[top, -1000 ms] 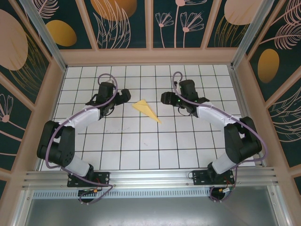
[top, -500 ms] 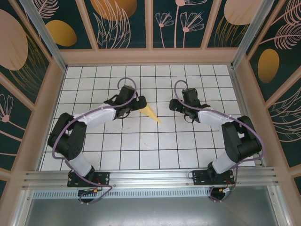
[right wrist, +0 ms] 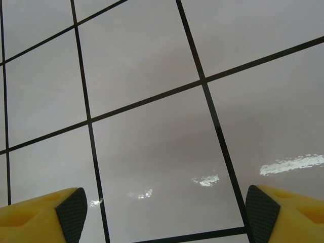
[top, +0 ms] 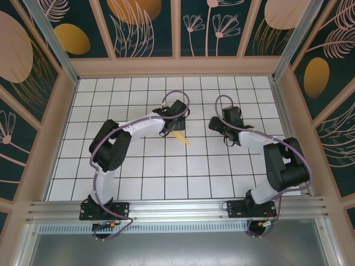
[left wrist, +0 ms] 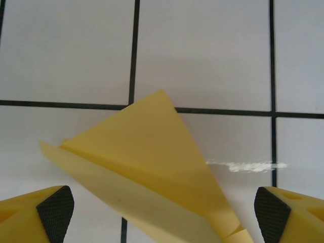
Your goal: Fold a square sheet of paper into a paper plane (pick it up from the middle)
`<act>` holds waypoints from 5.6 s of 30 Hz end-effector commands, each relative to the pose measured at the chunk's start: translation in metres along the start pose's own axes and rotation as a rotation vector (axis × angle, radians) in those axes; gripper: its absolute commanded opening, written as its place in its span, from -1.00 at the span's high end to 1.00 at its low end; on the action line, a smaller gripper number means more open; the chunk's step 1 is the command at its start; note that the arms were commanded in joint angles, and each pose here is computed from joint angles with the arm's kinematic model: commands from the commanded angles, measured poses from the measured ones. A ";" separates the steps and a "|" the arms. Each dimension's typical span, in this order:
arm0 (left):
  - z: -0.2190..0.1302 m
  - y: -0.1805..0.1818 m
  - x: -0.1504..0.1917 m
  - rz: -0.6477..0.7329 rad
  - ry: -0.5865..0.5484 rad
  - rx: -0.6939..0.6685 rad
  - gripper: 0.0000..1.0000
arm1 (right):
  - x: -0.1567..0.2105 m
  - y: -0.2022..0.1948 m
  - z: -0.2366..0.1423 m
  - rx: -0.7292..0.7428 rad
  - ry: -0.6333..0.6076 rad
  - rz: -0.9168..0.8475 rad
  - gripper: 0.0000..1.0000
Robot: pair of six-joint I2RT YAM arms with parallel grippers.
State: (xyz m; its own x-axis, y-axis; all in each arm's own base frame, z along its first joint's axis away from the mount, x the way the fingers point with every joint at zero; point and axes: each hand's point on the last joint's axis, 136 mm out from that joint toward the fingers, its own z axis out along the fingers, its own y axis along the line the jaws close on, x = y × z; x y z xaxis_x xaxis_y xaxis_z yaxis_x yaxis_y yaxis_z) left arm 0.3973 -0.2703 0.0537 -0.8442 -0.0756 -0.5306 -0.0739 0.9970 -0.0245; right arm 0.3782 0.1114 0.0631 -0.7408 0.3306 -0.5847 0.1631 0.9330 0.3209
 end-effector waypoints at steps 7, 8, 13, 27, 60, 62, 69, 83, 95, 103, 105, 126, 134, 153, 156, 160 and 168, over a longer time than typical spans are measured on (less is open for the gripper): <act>-0.015 0.025 0.017 -0.036 0.029 -0.083 -0.66 | -0.004 0.007 -0.001 -0.040 -0.004 0.028 -0.67; -0.017 0.026 0.018 -0.062 0.024 -0.071 -0.64 | -0.004 0.007 0.000 -0.041 0.000 0.029 -0.67; -0.026 0.029 0.026 -0.175 -0.006 0.012 -0.40 | -0.002 0.008 0.002 -0.046 0.009 0.032 -0.66; -0.017 -0.003 0.029 -0.413 -0.032 0.263 0.16 | 0.002 0.006 0.008 -0.033 0.028 0.032 -0.64; -0.089 -0.075 -0.004 -0.222 -0.156 0.888 1.00 | -0.016 0.052 -0.040 -0.278 -0.015 -0.043 -0.64; -0.083 -0.080 0.003 -0.241 -0.114 0.966 1.00 | -0.010 0.060 -0.047 -0.341 0.005 -0.051 -0.62; -0.061 -0.078 0.020 -0.339 -0.013 1.098 1.00 | 0.022 0.091 -0.060 -0.486 0.111 -0.117 -0.35; -0.018 -0.057 0.049 -0.387 0.080 0.968 1.00 | 0.077 0.115 -0.029 -0.410 0.296 -0.148 0.01; -0.008 -0.054 0.055 -0.388 0.104 0.935 1.00 | 0.095 0.116 -0.016 -0.379 0.360 -0.173 -0.04; -0.006 -0.055 0.057 -0.383 0.114 0.932 1.00 | 0.105 0.122 -0.013 -0.378 0.382 -0.207 -0.02; -0.006 -0.055 0.057 -0.382 0.115 0.931 1.00 | 0.104 0.122 -0.013 -0.371 0.378 -0.210 -0.02; -0.005 -0.054 0.058 -0.376 0.117 0.918 1.00 | 0.101 0.124 -0.024 -0.384 0.357 -0.208 0.05; -0.004 -0.054 0.058 -0.376 0.121 0.917 1.00 | 0.110 0.118 -0.013 -0.340 0.392 -0.209 0.08; -0.003 -0.055 0.059 -0.369 0.128 0.918 1.00 | 0.119 0.127 -0.013 -0.358 0.404 -0.261 -0.31; -0.004 -0.055 0.060 -0.370 0.128 0.919 1.00 | 0.120 0.123 -0.010 -0.332 0.403 -0.261 -0.18; -0.004 -0.054 0.060 -0.368 0.128 0.918 1.00 | 0.118 0.117 -0.005 -0.287 0.397 -0.256 0.11; -0.008 -0.053 0.055 -0.351 0.112 0.902 0.94 | 0.115 0.104 0.006 -0.154 0.362 -0.271 0.62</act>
State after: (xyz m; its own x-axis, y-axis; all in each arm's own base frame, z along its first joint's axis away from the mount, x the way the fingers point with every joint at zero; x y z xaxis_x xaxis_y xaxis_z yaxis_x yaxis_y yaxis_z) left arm 0.3450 -0.3266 0.0239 -0.9047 -0.3382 -0.2590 0.0356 0.5458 -0.8372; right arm 0.3099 0.2537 0.0314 -0.9261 -0.0219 -0.3765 -0.1769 0.9070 0.3822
